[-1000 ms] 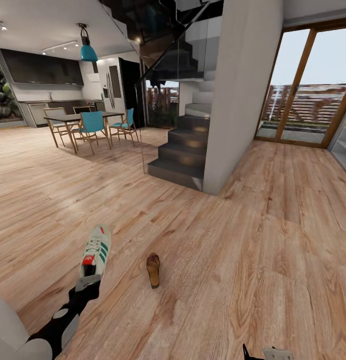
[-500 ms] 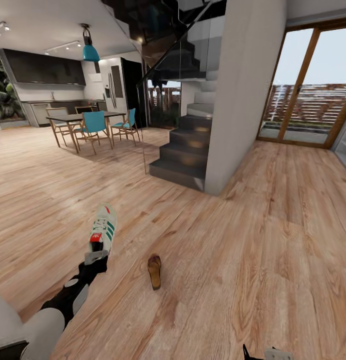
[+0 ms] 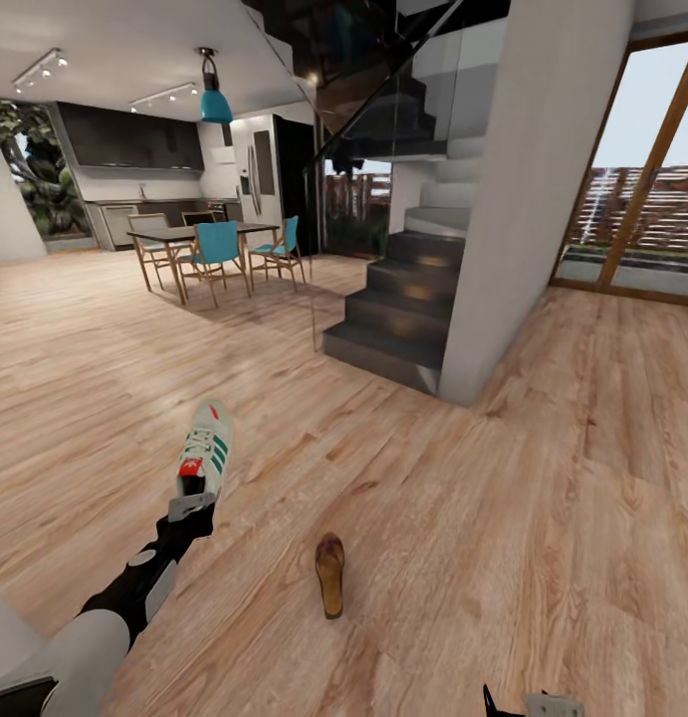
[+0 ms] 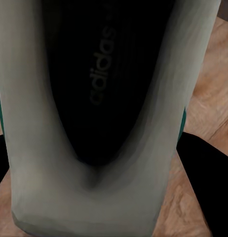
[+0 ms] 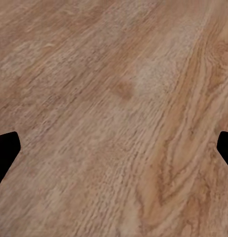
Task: Pick up the two gym shoes and the two sandals from the corridor floor and place them onto the hallstand (shoe rack) in the corridor, making sure they are on the rack and not on the floor. Arrange them so the two gym shoes are next to each other and the two sandals are next to each other.
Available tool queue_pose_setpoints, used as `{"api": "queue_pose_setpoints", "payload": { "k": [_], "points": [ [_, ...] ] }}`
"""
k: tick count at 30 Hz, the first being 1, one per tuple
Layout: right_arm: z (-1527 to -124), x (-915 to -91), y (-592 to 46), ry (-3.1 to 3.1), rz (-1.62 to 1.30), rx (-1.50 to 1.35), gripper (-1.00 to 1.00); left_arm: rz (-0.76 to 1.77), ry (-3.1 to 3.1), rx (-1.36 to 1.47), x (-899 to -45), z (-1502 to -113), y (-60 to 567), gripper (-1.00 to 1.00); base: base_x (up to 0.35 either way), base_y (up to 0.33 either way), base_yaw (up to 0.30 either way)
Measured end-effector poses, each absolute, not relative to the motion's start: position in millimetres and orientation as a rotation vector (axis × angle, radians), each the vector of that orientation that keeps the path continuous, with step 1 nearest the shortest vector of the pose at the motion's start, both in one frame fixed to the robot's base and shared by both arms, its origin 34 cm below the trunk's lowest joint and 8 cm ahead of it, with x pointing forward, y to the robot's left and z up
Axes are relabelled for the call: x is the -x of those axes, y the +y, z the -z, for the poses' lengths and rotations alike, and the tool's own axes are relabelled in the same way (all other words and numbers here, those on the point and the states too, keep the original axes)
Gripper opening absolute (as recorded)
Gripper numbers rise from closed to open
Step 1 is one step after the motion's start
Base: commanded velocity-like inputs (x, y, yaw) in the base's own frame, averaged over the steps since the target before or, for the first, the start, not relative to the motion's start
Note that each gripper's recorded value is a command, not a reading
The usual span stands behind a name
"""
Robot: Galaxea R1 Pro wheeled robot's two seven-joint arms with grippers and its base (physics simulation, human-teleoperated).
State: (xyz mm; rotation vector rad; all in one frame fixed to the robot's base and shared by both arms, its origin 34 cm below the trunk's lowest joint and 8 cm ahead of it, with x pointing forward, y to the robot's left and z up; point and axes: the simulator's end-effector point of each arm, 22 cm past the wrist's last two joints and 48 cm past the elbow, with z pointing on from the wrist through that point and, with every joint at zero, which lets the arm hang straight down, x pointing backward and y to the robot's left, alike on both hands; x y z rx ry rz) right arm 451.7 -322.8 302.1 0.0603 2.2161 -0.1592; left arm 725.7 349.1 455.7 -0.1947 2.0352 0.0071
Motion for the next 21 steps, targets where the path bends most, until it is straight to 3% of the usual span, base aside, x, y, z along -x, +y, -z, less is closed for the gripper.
{"api": "queue_pose_setpoints", "payload": {
  "k": [6,12,21],
  "points": [
    [-302.0,-451.7,-322.6,2.217,0.158,-0.06,1.0,-0.009,2.026,0.193,-728.1,-459.6,349.7,-1.0,0.285,0.206,0.0],
    [-301.9,-451.5,-323.0,2.217,0.159,-0.059,1.0,-0.008,2.023,0.195,-728.7,-460.4,349.9,-1.0,0.249,0.197,-0.165],
    [-302.3,-452.1,-323.3,2.215,0.159,-0.059,1.0,-0.009,2.023,0.195,-728.3,-459.8,350.4,-1.0,0.05,0.038,-0.051]
  ]
}}
